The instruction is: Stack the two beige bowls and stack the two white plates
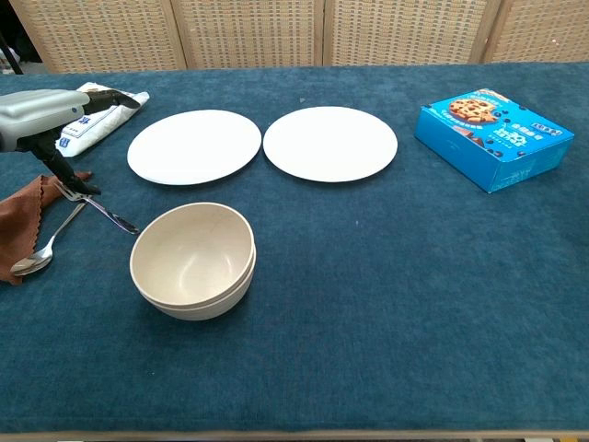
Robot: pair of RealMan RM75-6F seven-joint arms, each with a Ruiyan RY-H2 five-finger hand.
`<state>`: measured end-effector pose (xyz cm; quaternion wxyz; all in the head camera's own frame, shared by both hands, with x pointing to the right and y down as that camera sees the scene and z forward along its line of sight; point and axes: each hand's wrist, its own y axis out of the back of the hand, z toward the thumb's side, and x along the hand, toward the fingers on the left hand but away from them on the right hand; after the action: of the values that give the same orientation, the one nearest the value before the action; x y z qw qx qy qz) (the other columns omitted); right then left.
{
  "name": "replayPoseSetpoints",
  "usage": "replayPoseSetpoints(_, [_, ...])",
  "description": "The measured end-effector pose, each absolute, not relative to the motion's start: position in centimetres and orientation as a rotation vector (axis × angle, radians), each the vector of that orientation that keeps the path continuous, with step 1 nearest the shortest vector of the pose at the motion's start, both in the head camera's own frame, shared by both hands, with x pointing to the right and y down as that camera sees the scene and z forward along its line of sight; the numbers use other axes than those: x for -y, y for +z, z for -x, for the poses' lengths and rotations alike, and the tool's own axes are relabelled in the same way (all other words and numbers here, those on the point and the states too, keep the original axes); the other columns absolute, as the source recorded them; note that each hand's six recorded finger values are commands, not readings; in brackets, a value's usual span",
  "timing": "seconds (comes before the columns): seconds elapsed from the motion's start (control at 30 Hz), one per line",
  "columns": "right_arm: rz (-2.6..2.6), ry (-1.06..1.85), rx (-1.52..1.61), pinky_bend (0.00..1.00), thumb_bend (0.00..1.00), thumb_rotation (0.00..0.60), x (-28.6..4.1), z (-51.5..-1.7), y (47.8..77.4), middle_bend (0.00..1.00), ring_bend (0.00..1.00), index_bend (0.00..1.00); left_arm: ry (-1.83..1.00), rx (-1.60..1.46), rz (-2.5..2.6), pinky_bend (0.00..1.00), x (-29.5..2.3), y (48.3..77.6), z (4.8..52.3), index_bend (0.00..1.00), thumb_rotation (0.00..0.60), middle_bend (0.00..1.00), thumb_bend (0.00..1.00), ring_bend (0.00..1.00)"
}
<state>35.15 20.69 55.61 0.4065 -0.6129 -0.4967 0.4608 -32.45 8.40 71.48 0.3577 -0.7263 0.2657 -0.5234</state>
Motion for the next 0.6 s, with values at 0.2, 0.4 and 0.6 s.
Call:
replayPoseSetpoints(0.2, [1.552,1.166,1.248,0.0,0.0,0.6,-20.7,-35.1,55.9,0.0,0.0,0.0,-1.356,-0.696,1.875,0.0,-7.8,72.8,31.3,0.17,0.6,0.0,0.09,0.0])
replayPoseSetpoints(0.4, [1.551,1.165,1.253,0.0,0.0,0.6,-20.6,-35.2,55.9,0.0,0.0,0.0,-1.361,-0.694,1.873,0.0,-7.4,73.7,30.6,0.22,0.6,0.0,0.13,0.0])
replayPoseSetpoints(0.6, [1.547,1.159,1.257,0.0,0.0,0.6,-20.6,-35.2,55.8,0.0,0.0,0.0,-1.354,-0.699,1.869,0.0,-7.1,74.3,29.7,0.28,0.6,0.0,0.2,0.0])
